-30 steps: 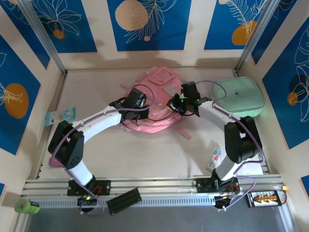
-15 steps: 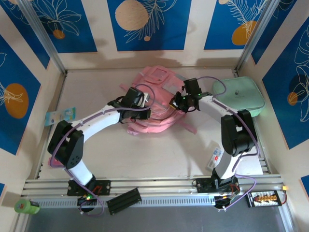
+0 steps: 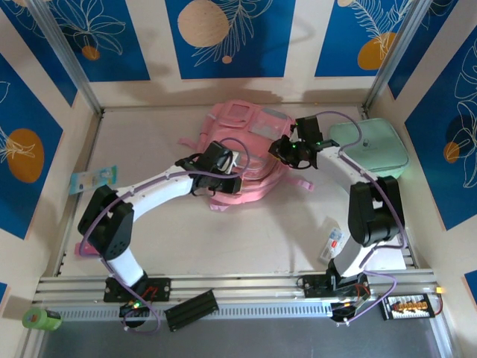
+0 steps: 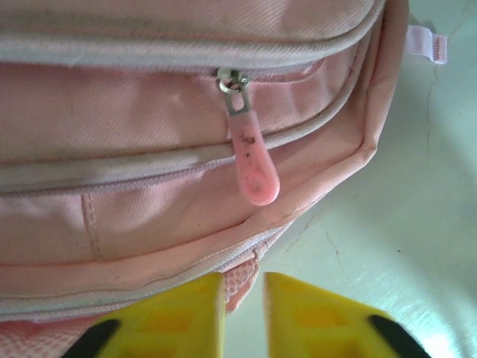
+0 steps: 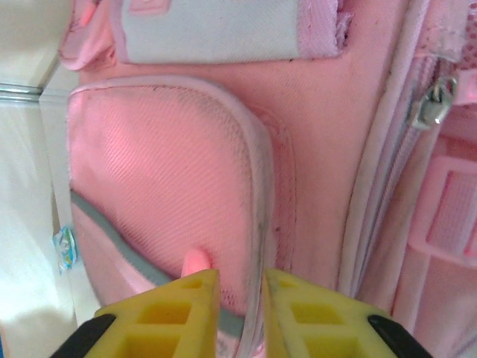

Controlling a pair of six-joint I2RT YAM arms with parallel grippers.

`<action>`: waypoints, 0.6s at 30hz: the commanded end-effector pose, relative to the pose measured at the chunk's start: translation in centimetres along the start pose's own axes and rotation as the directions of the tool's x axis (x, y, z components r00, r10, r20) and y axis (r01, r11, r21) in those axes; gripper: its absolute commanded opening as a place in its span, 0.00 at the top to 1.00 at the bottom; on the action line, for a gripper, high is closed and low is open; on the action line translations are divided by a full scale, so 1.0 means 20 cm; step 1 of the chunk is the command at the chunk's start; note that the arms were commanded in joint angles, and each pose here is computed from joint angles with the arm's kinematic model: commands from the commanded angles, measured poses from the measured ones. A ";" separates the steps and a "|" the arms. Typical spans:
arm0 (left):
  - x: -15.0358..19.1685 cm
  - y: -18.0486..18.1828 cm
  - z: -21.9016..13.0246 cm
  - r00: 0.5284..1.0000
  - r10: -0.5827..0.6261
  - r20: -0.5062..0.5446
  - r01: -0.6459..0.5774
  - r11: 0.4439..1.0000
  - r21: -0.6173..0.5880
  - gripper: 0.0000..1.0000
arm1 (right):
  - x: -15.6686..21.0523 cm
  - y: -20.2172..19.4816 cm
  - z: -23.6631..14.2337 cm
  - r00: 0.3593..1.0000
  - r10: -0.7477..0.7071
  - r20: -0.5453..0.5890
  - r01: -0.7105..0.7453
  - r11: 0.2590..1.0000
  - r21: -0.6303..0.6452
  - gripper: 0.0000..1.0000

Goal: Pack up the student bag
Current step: Unzip the student bag at the top-center of the table.

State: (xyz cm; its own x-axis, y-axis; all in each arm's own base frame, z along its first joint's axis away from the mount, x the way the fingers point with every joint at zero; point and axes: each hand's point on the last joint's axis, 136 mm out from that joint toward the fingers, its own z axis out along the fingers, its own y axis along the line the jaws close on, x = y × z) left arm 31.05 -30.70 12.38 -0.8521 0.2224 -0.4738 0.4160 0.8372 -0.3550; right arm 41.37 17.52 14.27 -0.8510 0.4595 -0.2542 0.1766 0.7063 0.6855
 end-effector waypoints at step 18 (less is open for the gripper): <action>-0.18 -0.02 0.09 0.984 0.161 -0.075 -0.175 0.956 -0.237 0.59 | 0.07 0.00 -0.21 0.992 0.079 0.099 -0.080 0.997 0.015 0.44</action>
State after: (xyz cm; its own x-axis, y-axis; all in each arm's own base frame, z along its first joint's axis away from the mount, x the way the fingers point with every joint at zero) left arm 34.81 -33.21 12.96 -0.8020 0.3423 -0.4896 0.4602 0.8765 -0.1410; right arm 38.46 16.49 16.51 -0.8002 0.5370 -0.2671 0.2246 0.6812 0.6968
